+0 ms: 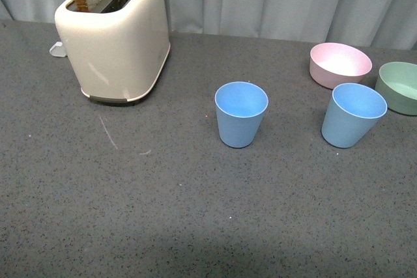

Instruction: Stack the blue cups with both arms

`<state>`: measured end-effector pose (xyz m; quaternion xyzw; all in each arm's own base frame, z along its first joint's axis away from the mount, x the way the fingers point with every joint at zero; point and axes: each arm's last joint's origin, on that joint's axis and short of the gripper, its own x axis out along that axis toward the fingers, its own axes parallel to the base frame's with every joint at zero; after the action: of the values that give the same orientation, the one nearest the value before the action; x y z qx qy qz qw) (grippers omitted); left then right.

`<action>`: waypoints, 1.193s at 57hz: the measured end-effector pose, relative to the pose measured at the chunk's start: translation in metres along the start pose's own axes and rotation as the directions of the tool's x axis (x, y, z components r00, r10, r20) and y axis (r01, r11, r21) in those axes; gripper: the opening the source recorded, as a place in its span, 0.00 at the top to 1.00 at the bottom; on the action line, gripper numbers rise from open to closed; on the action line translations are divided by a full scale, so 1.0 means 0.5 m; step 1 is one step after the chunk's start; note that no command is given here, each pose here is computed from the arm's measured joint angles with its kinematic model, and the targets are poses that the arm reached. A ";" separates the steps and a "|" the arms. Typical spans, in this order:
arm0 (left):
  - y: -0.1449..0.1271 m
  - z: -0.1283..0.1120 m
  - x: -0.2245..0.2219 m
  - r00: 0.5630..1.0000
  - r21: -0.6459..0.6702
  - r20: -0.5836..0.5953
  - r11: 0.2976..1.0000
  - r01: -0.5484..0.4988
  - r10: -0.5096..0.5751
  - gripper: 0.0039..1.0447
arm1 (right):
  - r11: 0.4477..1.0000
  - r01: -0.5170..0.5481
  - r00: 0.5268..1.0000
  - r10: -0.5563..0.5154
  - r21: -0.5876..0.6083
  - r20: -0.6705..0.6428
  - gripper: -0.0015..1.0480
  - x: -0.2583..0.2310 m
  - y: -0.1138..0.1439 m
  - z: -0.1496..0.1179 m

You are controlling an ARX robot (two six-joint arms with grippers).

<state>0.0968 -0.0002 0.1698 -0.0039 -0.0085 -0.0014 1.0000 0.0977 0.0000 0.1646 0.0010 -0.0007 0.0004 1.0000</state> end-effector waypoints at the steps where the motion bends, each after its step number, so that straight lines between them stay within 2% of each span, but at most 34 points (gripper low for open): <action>1: 0.000 0.000 0.000 1.000 0.000 0.000 1.000 0.000 0.000 0.38 | 1.000 0.000 1.000 0.000 0.000 0.000 0.09 0.000 0.000 0.000; 13: 0.000 0.000 0.000 1.000 0.001 0.000 1.000 0.000 0.000 0.05 | 1.000 0.000 1.000 0.000 0.000 0.000 0.09 0.000 0.000 0.000; 16: 0.000 0.000 0.000 1.000 0.002 0.000 1.000 0.000 0.000 0.07 | 1.000 0.000 1.000 0.000 -0.001 0.000 0.09 0.000 0.000 0.000; 20: 0.000 0.000 0.000 1.000 0.002 0.000 1.000 0.000 0.000 0.06 | 0.989 -0.006 1.000 0.003 -0.151 -0.020 0.09 0.009 -0.001 0.001; 25: 0.000 0.000 0.000 1.000 0.002 0.000 1.000 0.000 0.000 0.06 | 0.978 -0.009 0.996 -0.009 -0.207 -0.088 0.09 0.050 -0.002 0.017; 30: 0.000 0.000 0.000 1.000 0.002 0.000 1.000 0.000 0.000 0.06 | 0.986 -0.021 0.987 -0.006 -0.168 -0.161 0.09 0.120 -0.002 0.040; 36: 0.000 0.000 0.000 1.000 0.002 0.000 1.000 0.000 0.000 0.06 | 0.995 -0.039 0.958 0.010 -0.095 -0.285 0.09 0.191 -0.001 0.033; 42: 0.000 0.000 0.000 1.000 0.002 0.000 1.000 0.000 0.000 0.06 | 0.999 -0.033 0.894 0.020 -0.022 -0.448 0.09 0.269 0.002 0.003; 47: 0.000 0.000 0.000 1.000 0.002 0.000 1.000 0.000 0.000 0.06 | 0.999 -0.026 0.822 0.036 0.025 -0.569 0.09 0.340 0.007 -0.024; 58: 0.000 0.000 0.000 1.000 0.002 0.000 1.000 0.000 0.000 0.06 | 0.995 0.034 0.734 0.042 0.098 -0.678 0.09 0.438 0.015 -0.053; 68: 0.000 0.000 0.000 1.000 0.002 0.000 1.000 0.000 0.000 0.06 | 0.982 0.114 0.682 0.032 0.149 -0.731 0.09 0.508 0.021 -0.071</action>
<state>0.0968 -0.0002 0.1698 -0.0028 -0.0085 -0.0014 1.0000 0.3519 0.0106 0.1293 0.0922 0.3978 -0.0216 0.9126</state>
